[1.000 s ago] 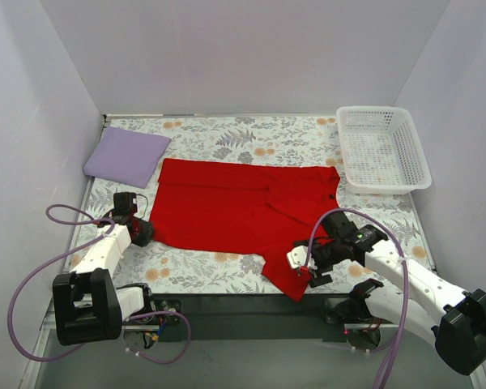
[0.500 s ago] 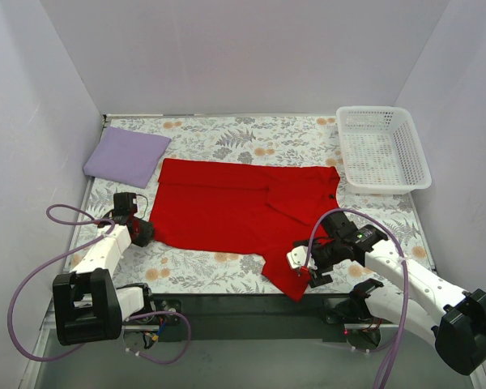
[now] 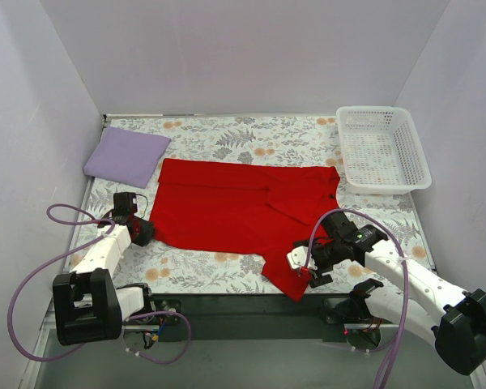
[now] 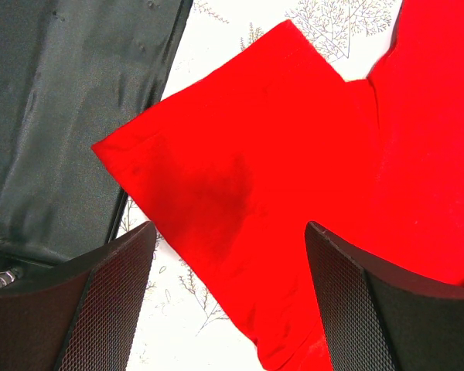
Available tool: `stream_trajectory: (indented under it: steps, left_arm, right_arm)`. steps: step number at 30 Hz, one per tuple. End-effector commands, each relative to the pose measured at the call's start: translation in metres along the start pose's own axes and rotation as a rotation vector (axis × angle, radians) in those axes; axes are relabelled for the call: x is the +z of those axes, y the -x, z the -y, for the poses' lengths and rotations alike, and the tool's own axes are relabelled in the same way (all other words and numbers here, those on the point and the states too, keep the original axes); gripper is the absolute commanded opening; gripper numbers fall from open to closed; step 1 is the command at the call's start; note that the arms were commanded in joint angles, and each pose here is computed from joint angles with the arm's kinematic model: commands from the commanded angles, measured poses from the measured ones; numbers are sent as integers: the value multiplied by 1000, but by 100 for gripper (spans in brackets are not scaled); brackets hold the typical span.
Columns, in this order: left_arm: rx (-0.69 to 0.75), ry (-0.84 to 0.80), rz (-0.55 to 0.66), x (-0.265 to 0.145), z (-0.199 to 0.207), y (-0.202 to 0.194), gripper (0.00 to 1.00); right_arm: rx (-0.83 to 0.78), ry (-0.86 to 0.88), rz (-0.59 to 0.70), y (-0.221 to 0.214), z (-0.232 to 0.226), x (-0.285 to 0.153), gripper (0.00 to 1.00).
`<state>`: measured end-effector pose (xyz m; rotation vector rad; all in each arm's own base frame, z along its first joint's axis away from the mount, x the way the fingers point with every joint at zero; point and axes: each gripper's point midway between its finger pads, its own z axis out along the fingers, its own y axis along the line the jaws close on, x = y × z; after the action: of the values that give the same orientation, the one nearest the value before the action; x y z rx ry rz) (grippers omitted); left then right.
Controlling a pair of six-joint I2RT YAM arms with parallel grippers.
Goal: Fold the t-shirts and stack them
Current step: Fold the tshirt
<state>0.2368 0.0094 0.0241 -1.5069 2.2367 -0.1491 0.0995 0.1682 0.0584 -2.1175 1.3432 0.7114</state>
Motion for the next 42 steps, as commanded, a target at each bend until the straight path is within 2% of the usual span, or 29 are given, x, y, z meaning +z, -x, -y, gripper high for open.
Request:
stream_trajectory:
  steps: [1, 8, 11, 20, 24, 28, 32, 35, 42]
  left_arm:
    - [1, -22, 12, -2, 2, 2, 0]
    - [6, -23, 8, -1, 2, 1, 0]
    - [7, -23, 8, -1, 2, 1, 0]
    - [10, -25, 2, -1, 3, 1, 0]
    - [12, -25, -2, -1, 3, 0, 0]
    - [12, -26, -3, -1, 3, 0, 0]
    - [14, -24, -9, 0, 2, -2, 0]
    - [15, -28, -10, 0, 3, -2, 0]
    - [14, -29, -21, 0, 3, -4, 0]
  right_arm:
    - [-13, 1, 21, 7, 2, -3, 84]
    - [-19, 12, 25, 7, 0, -2, 83]
    - [-17, 24, 32, 7, -2, 0, 80]
    - [-77, 151, 64, 21, -29, 10, 62]
    - [-131, 252, 29, 22, -51, 15, 52]
    - [-165, 352, -23, 17, -74, 19, 48]
    - [-199, 374, -76, 7, -81, 25, 47]
    - [-208, 347, -86, 8, -76, 31, 50]
    - [-217, 289, -108, 10, -63, 42, 49]
